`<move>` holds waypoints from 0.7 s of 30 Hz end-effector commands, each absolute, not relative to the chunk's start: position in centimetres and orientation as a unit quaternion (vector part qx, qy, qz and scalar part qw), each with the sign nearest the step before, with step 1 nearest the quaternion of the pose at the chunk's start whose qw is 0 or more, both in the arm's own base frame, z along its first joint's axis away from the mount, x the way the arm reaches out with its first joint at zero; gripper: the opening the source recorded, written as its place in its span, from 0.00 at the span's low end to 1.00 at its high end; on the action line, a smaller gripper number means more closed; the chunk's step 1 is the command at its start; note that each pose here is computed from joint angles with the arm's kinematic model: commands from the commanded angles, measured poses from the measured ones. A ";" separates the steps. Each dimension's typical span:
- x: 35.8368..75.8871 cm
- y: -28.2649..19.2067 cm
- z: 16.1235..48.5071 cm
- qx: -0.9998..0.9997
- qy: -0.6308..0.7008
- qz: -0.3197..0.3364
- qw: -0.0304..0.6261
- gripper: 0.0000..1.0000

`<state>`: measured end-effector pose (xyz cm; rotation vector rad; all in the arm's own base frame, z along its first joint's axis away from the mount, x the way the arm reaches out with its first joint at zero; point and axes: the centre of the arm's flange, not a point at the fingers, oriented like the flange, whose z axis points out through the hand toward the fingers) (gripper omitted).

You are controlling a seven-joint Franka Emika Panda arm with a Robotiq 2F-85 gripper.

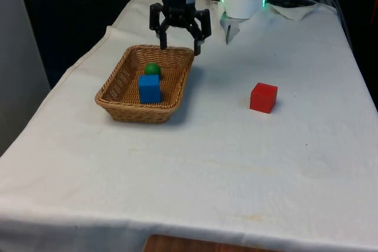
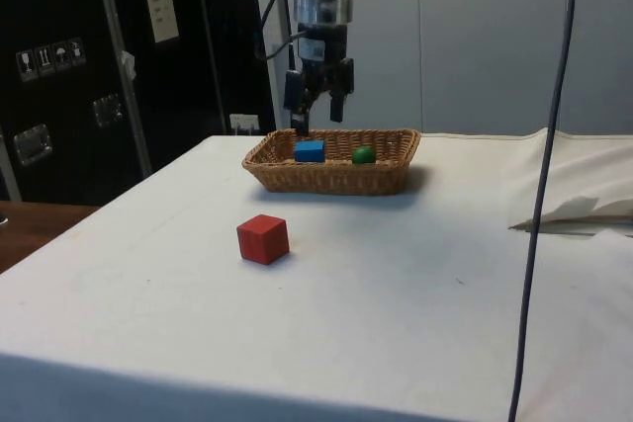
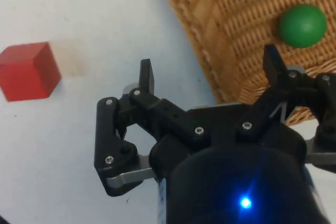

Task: Place all non-red objects into the basket.

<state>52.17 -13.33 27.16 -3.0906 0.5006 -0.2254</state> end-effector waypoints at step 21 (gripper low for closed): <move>52.8 -7.7 29.8 -0.991 0.109 -0.081 0.015 1.00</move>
